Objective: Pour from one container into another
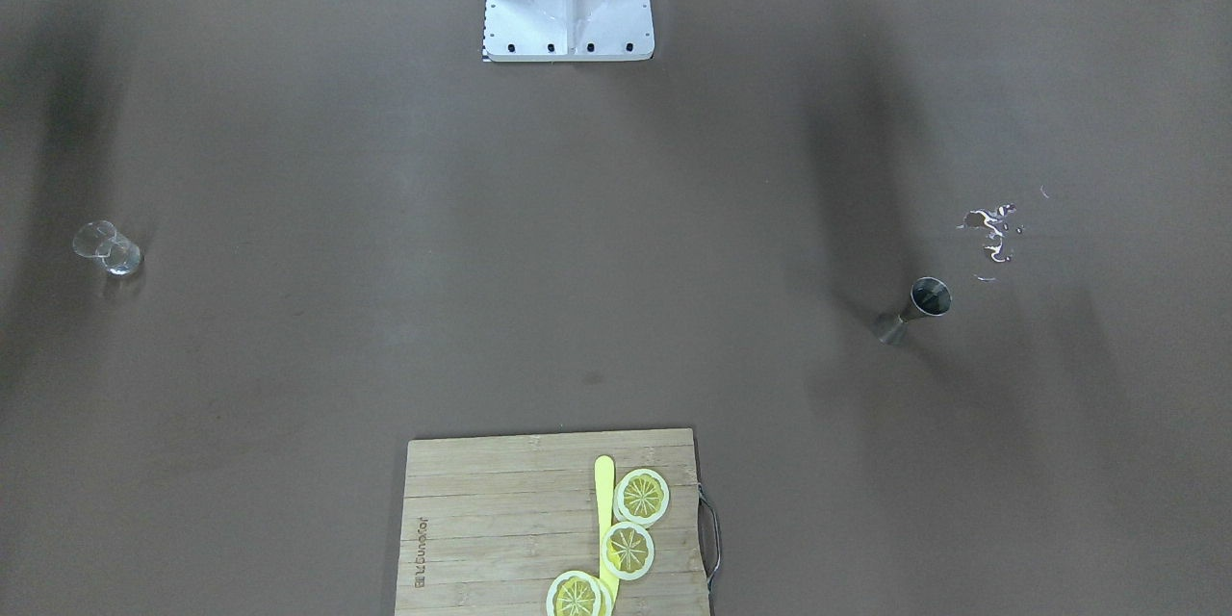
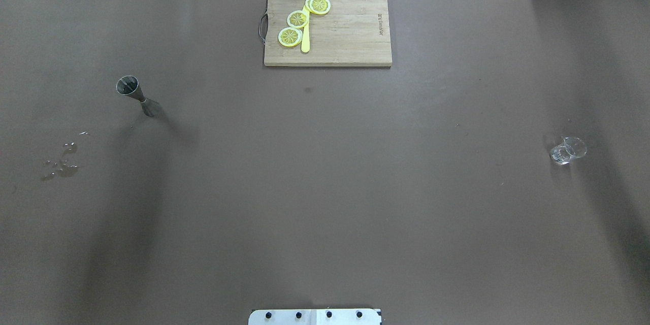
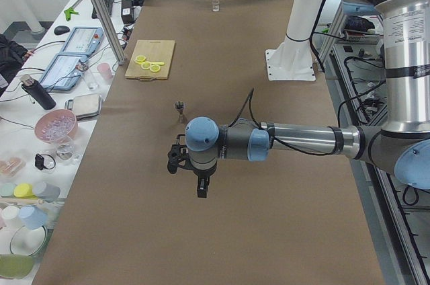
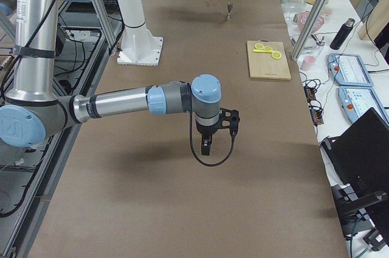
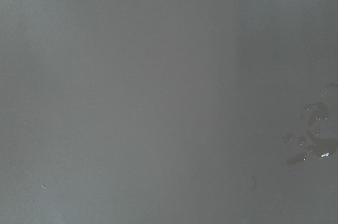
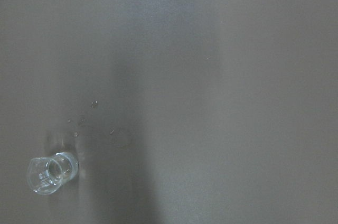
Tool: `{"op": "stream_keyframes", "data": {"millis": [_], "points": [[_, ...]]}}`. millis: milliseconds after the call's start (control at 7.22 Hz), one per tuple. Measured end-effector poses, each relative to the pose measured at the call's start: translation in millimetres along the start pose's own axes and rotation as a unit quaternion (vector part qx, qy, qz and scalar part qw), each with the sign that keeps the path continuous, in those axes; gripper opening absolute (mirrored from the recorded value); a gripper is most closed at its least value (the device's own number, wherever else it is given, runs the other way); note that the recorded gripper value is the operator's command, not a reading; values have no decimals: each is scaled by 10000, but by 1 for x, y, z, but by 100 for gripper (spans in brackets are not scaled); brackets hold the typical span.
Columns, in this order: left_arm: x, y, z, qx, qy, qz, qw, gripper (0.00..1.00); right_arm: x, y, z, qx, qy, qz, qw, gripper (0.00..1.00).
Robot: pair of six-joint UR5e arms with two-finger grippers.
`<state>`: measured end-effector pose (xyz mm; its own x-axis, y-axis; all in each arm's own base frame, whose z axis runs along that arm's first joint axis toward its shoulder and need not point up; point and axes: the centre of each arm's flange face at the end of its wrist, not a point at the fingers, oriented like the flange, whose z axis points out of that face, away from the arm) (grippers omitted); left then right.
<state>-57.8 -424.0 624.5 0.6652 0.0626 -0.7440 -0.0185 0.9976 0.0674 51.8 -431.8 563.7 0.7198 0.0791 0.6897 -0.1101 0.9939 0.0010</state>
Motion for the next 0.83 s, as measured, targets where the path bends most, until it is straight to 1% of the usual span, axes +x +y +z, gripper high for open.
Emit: {"op": "stream_keyframes", "data": {"millis": [831], "points": [[-2,1,2,-23,6,-42,10000,98,-1,-1,-1,10,-2,-10,10000,100]]}}
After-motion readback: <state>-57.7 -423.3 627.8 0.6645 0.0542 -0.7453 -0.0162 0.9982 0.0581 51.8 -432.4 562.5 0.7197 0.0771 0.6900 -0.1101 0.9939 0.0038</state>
